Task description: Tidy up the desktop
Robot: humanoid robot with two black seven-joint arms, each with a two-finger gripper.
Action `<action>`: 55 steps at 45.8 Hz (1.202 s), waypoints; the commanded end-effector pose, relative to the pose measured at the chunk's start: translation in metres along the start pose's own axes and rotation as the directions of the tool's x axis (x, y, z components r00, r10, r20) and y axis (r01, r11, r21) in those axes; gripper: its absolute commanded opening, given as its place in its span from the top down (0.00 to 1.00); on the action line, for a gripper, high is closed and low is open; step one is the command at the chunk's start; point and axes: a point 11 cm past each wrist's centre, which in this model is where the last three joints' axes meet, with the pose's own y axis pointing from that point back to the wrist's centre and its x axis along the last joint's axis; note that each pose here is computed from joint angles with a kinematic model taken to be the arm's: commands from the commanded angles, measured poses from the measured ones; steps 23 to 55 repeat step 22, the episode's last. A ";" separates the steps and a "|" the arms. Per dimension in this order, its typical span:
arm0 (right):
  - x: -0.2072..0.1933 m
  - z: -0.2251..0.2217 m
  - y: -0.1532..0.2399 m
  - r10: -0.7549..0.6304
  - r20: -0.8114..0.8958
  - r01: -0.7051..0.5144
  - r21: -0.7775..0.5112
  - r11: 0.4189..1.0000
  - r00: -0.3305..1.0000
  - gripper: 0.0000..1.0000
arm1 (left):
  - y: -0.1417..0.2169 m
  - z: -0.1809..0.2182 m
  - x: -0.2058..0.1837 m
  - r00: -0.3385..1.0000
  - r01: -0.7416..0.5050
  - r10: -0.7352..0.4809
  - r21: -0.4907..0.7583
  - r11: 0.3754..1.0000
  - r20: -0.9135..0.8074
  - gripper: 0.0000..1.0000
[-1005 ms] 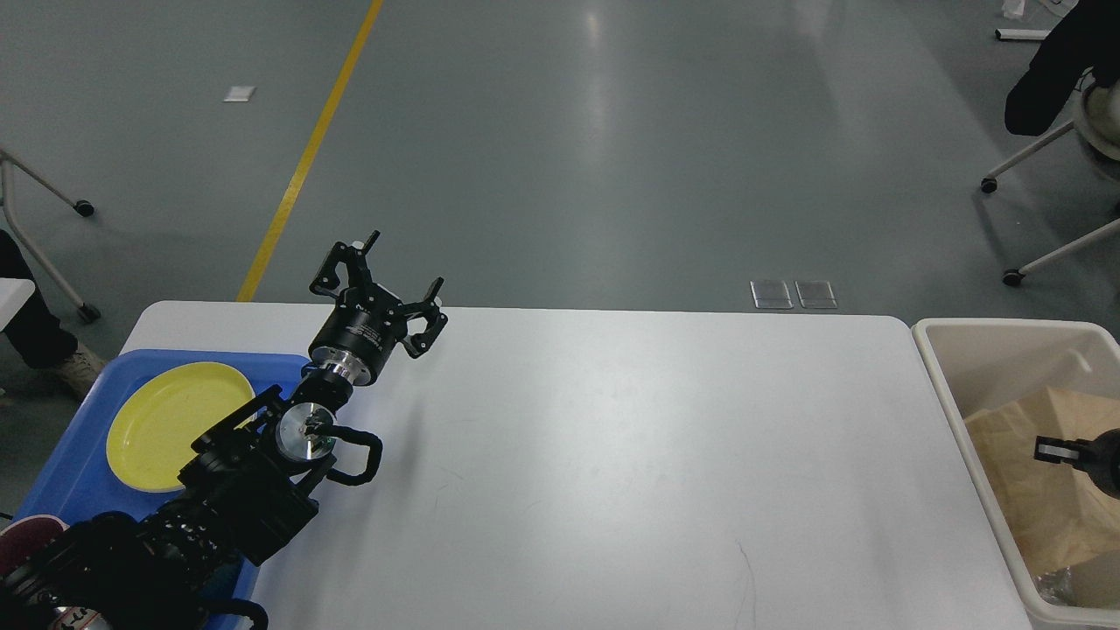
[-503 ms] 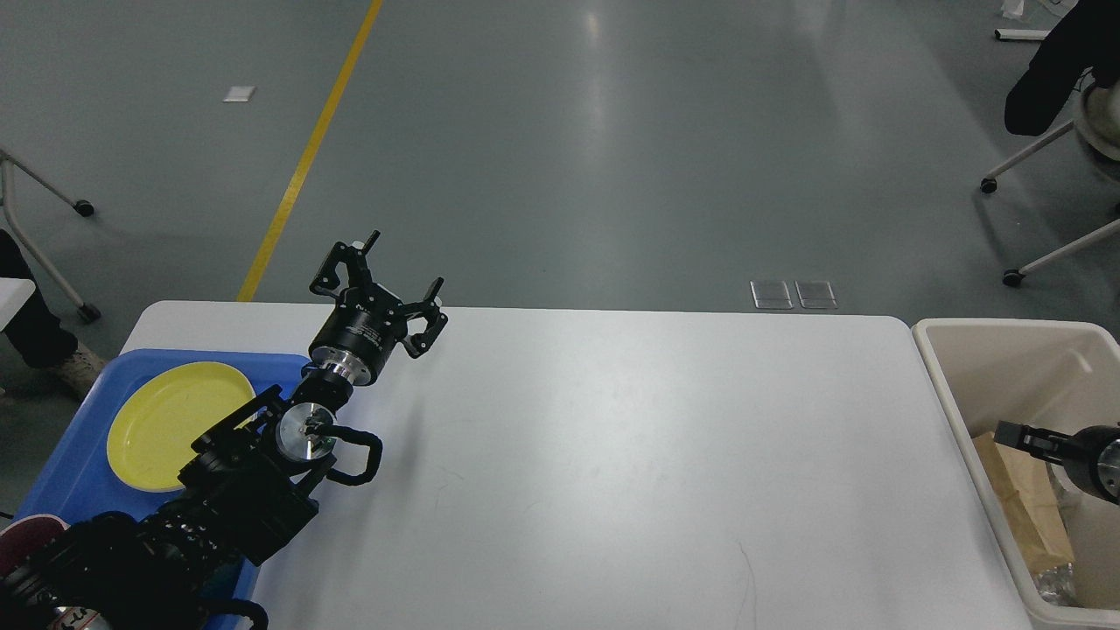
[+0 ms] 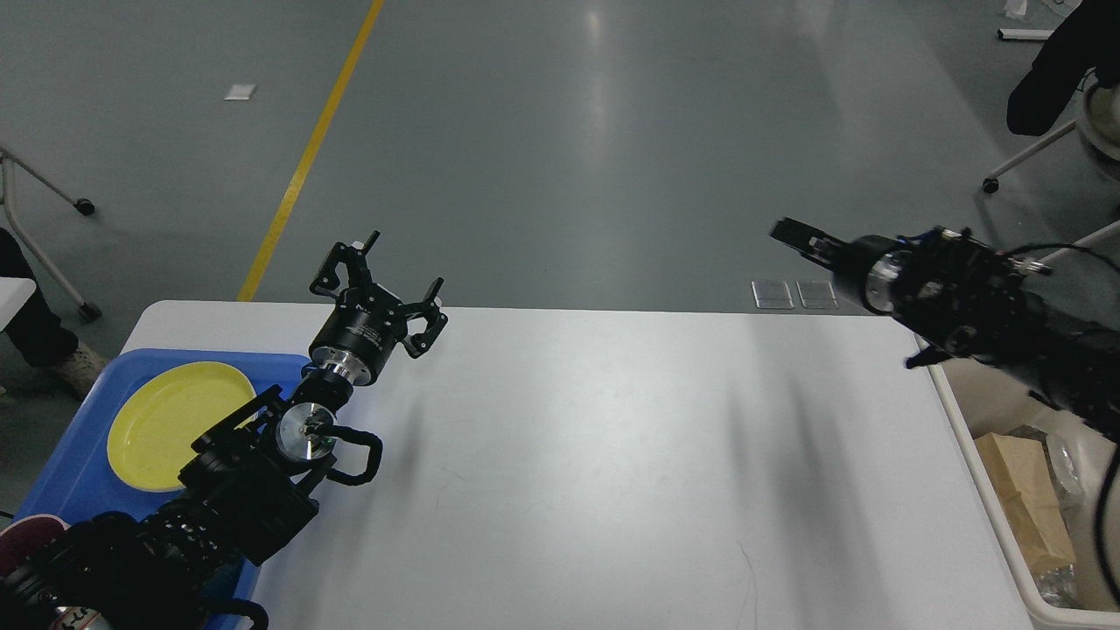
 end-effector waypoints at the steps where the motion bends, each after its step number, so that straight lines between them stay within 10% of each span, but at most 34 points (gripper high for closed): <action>1: -0.014 -0.111 -0.023 -0.008 0.368 -0.086 0.238 0.968 0.930 0.00 | 0.000 0.000 0.000 1.000 0.000 0.000 0.000 1.000 0.000 0.02; 10: -0.013 -0.211 -0.021 -0.168 0.769 -0.241 0.388 0.890 0.617 0.00 | 0.000 0.000 0.000 1.000 0.000 0.000 -0.001 1.000 -0.001 0.02; 22: 0.006 -0.172 -0.021 -0.202 0.961 -0.378 0.260 0.889 0.188 0.00 | 0.000 0.000 0.000 1.000 0.000 0.000 0.000 1.000 0.000 0.02; 55: 0.006 -0.172 -0.021 -0.202 0.961 -0.378 0.260 0.889 0.188 0.00 | 0.000 0.000 0.000 1.000 0.000 0.000 0.000 1.000 0.000 0.02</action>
